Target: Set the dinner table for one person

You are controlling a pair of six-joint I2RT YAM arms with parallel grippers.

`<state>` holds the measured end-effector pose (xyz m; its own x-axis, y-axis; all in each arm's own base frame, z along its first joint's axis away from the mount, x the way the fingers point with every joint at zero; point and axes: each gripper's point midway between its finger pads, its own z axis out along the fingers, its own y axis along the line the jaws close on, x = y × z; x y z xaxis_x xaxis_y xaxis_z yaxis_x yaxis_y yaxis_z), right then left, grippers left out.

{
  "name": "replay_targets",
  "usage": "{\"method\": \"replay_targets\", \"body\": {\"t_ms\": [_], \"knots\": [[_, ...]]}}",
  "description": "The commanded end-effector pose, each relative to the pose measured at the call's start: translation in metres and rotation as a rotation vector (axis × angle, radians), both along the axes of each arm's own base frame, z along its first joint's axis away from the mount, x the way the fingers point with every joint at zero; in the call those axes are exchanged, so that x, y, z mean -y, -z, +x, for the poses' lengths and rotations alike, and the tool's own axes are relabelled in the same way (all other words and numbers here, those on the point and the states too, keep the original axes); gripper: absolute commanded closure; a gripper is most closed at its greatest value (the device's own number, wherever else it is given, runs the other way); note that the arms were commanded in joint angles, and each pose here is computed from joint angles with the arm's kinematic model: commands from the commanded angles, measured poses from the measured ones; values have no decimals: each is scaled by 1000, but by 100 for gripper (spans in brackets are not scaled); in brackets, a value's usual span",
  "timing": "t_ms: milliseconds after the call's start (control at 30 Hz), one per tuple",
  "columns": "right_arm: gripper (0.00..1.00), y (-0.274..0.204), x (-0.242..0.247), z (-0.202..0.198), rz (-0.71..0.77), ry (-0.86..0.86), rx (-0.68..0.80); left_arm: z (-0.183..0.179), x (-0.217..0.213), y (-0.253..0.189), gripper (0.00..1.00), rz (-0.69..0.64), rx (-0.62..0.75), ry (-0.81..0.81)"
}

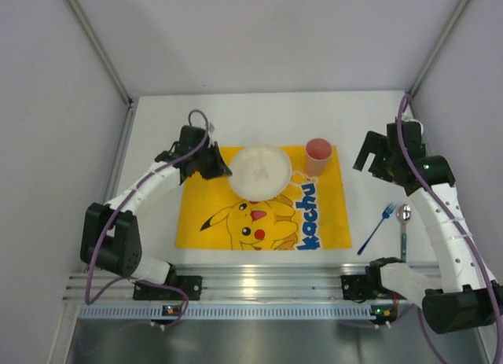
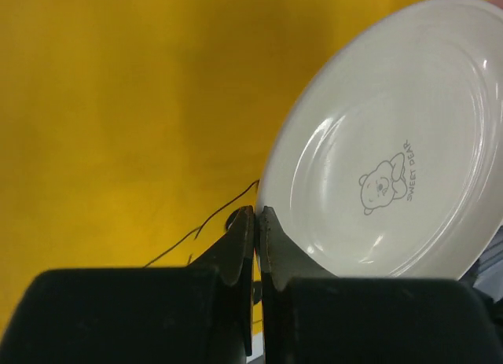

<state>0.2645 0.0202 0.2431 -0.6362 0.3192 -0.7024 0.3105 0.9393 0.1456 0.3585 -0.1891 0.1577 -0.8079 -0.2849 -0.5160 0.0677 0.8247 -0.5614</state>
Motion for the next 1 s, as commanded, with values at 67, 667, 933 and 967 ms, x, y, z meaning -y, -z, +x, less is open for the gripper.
{"method": "replay_targets", "body": {"t_ms": [67, 667, 933, 967], "knots": [[0, 31, -14, 3, 156, 4, -48, -56, -30, 47, 100, 116, -104, -28], [0, 136, 44, -37, 187, 326, -240, -70, 2, 51, 2, 102, -82, 42], [4, 187, 48, -62, 274, 543, -364, -65, -5, 20, 3, 124, -30, 17], [5, 190, 48, -64, 281, 562, -362, -66, -6, 20, 3, 131, -37, 14]]}}
